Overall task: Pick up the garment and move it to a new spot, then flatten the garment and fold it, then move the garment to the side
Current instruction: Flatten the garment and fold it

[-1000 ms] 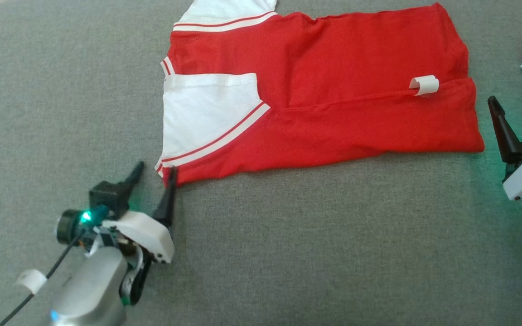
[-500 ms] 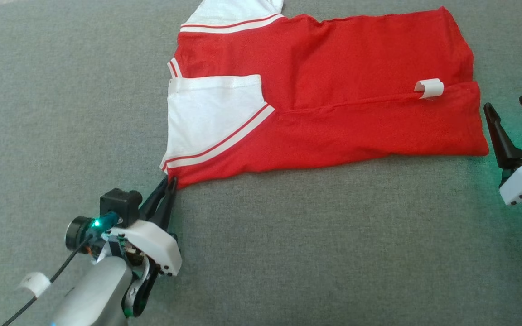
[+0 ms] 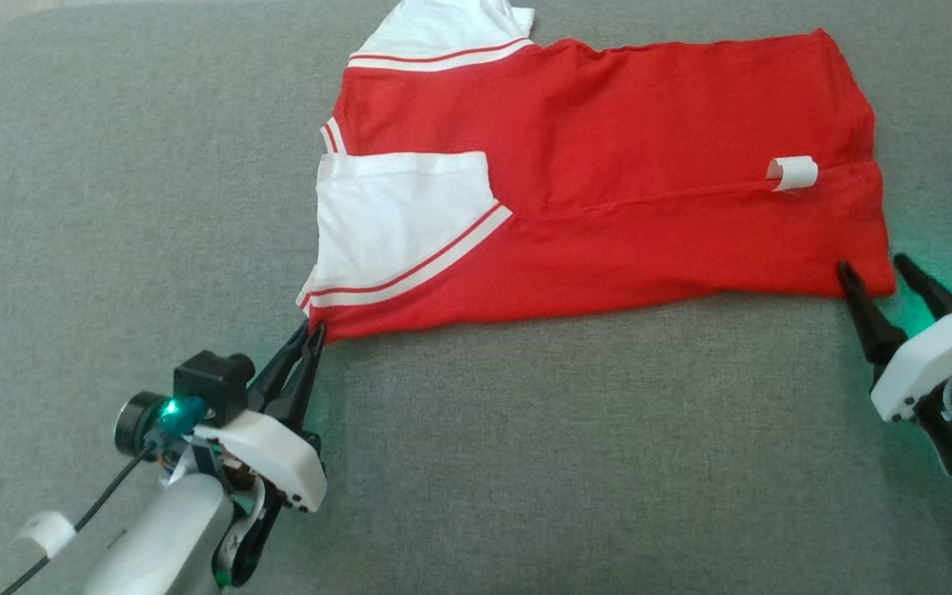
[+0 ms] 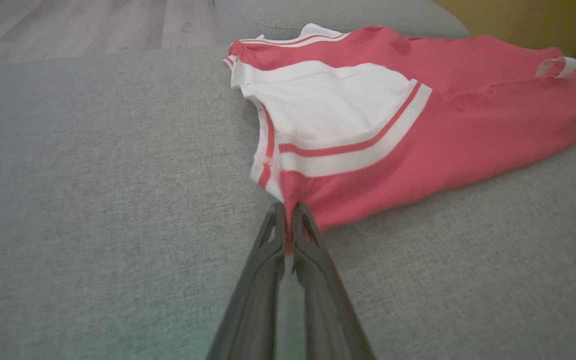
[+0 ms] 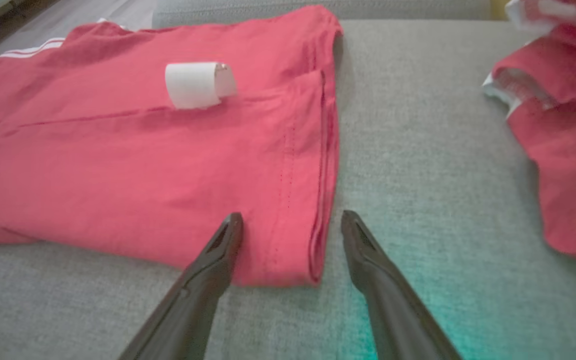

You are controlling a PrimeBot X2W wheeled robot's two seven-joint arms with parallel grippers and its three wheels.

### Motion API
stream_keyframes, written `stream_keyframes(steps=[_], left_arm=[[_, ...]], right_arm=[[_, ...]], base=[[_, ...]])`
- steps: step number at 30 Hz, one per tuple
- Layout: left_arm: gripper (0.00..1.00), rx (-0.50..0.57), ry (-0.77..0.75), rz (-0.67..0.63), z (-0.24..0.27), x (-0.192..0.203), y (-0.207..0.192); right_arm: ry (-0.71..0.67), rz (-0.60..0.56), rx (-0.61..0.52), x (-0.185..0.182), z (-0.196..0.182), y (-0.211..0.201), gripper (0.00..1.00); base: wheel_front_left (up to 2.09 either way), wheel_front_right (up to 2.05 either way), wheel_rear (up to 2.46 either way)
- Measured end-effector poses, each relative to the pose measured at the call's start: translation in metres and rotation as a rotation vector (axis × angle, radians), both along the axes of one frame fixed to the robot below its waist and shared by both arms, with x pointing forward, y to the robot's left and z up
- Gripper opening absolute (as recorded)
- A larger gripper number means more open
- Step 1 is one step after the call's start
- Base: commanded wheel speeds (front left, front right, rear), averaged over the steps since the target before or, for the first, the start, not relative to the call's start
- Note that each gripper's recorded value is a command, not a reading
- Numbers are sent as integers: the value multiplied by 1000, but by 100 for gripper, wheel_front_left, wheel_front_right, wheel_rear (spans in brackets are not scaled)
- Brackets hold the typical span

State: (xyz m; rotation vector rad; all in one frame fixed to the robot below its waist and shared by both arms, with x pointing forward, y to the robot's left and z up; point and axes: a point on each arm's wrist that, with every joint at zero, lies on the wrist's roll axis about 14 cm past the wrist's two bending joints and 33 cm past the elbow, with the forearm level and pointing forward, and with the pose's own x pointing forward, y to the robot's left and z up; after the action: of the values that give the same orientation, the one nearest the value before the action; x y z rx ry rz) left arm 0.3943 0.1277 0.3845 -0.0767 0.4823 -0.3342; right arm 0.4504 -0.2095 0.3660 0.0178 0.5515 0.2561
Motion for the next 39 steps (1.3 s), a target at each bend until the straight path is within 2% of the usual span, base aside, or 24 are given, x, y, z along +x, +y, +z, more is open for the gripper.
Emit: stream_keyframes(steps=[5,6,8,15,26,39], left_arm=[[0,16,-19,5,5,1,5],[0,18,-22,4,6,2,5],[0,21,-31,5,8,2,7],[0,24,-62,-1,16,1,6],[0,4,-71,-24,22,-36,4],[0,-15,49,-47,5,-96,-9]], right_arm=[[72,-24,19,-7,-10,-1,100],[81,-32,27,-7,-10,-1,71],[87,-33,34,-8,-8,-1,0],[115,-41,83,-26,-6,0,0],[124,-31,82,-69,7,-23,0],[195,-58,109,-134,6,-34,0]], base=[[0,0,0],[0,0,0],[0,0,0],[0,0,0],[0,0,0],[0,0,0]])
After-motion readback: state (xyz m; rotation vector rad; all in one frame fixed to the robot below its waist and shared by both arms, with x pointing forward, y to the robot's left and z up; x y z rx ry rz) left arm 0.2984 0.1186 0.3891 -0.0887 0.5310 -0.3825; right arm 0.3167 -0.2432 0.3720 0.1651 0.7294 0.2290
